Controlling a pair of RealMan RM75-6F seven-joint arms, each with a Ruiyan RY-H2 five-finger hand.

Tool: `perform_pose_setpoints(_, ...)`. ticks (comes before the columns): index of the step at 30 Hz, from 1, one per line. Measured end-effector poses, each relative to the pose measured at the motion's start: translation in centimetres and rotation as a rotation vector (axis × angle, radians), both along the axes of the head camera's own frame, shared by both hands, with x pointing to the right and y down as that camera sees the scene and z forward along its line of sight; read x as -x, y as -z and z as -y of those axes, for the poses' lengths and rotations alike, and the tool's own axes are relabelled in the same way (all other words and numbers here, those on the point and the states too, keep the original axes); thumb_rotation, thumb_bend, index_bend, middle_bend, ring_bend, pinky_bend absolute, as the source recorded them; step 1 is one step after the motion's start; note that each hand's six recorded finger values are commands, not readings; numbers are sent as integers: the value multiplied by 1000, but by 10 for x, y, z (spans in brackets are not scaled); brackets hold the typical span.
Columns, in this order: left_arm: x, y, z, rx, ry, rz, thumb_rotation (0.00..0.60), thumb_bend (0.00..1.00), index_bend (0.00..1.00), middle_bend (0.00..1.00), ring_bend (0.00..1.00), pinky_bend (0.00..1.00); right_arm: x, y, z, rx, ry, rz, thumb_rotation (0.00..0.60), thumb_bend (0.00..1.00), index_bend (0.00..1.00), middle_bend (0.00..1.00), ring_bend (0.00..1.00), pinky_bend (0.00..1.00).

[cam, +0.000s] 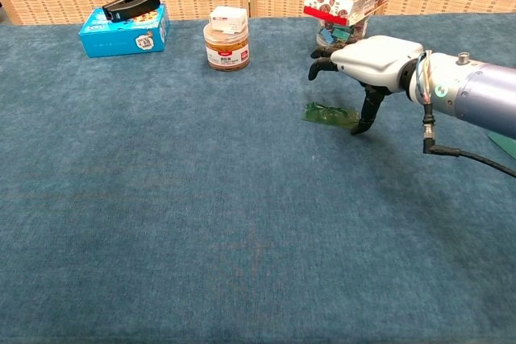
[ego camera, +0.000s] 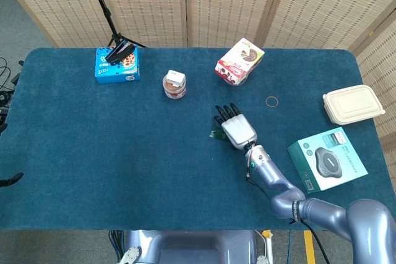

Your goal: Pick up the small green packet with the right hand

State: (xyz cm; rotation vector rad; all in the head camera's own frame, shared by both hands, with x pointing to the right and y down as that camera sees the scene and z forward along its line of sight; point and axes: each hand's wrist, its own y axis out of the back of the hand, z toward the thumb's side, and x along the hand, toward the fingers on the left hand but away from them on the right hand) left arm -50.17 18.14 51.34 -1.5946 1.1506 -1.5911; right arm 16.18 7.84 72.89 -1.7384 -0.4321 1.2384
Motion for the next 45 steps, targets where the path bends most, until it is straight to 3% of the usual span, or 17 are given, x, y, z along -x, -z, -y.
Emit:
perform_pose_setpoints(22, -1, -2, 2, 8, 1, 4, 600, 79, 0, 0, 0, 0, -5, -11, 7, -11, -18, -23, 600, 0, 189, 0, 0, 0)
perform_pose_setpoints(37, 0, -2, 2, 8, 4, 0, 600, 79, 0, 0, 0, 0, -3, -1, 23, -105, -48, 2, 600, 0, 228, 0, 0, 0)
perform_pose_setpoints(45, 0, -1, 1, 6, 3, 0, 600, 79, 0, 0, 0, 0, -3, 2, 20, -101, -39, 8, 600, 0, 253, 0, 0, 0)
